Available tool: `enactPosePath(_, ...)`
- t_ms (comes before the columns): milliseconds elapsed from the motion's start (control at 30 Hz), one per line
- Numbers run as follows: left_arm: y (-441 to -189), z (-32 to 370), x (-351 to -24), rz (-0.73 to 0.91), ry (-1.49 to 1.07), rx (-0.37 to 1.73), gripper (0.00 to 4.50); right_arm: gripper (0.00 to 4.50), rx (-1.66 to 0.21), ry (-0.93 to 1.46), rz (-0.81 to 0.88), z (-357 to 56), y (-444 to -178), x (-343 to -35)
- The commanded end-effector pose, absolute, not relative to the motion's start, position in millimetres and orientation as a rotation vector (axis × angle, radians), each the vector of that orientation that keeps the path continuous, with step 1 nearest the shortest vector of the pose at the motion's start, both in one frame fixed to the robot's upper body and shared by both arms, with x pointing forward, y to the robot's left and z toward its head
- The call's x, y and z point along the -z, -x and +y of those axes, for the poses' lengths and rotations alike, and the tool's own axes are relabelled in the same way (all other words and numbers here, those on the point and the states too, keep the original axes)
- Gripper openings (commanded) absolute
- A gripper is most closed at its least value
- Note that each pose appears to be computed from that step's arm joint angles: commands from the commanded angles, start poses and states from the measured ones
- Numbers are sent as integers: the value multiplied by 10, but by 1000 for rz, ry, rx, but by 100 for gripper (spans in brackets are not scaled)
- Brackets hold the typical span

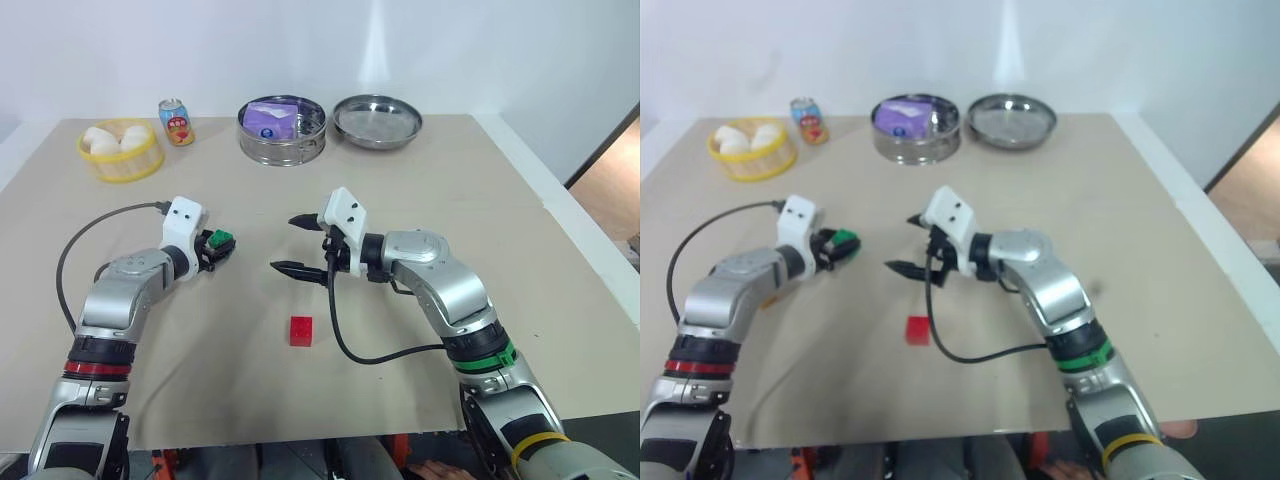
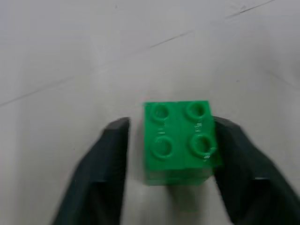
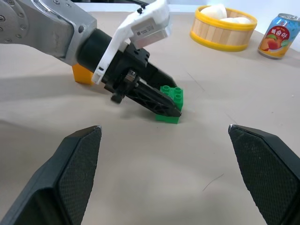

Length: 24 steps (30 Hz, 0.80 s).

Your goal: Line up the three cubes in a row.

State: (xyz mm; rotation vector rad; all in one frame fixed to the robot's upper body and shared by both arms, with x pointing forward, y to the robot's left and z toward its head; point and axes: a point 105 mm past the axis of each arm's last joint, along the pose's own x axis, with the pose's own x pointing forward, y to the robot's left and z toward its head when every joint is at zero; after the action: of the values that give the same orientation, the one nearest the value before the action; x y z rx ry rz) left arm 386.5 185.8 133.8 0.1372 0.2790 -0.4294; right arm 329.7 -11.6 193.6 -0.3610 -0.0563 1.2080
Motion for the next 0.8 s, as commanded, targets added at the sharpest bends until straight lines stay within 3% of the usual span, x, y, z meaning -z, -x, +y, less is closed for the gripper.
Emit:
enactPosePath(33, -3899, 1899, -1405, 279, -147, 414, 133, 450, -1203, 377, -106, -110, -3290, -2052)
enactPosePath(233, -3782, 1816, -1547, 261, -265, 554, 133, 450, -1231, 373, -119, -164, -3238, -2115)
enactPosePath(333, -3460, 1658, -1706, 204, -423, 795, 133, 450, -1246, 400, -115, -247, -3199, -2127)
enactPosePath(533, -2731, 1581, -1640, 234, -542, 1179, 133, 450, -1247, 448, -91, -370, -3174, -2071)
enactPosePath(667, -2518, 1625, -1504, 275, -571, 1284, 133, 450, -1263, 451, -92, -351, -3150, -2067)
enactPosePath(800, -2465, 1606, -1456, 253, -565, 1329, 133, 450, -1285, 454, -94, -318, -3122, -2059)
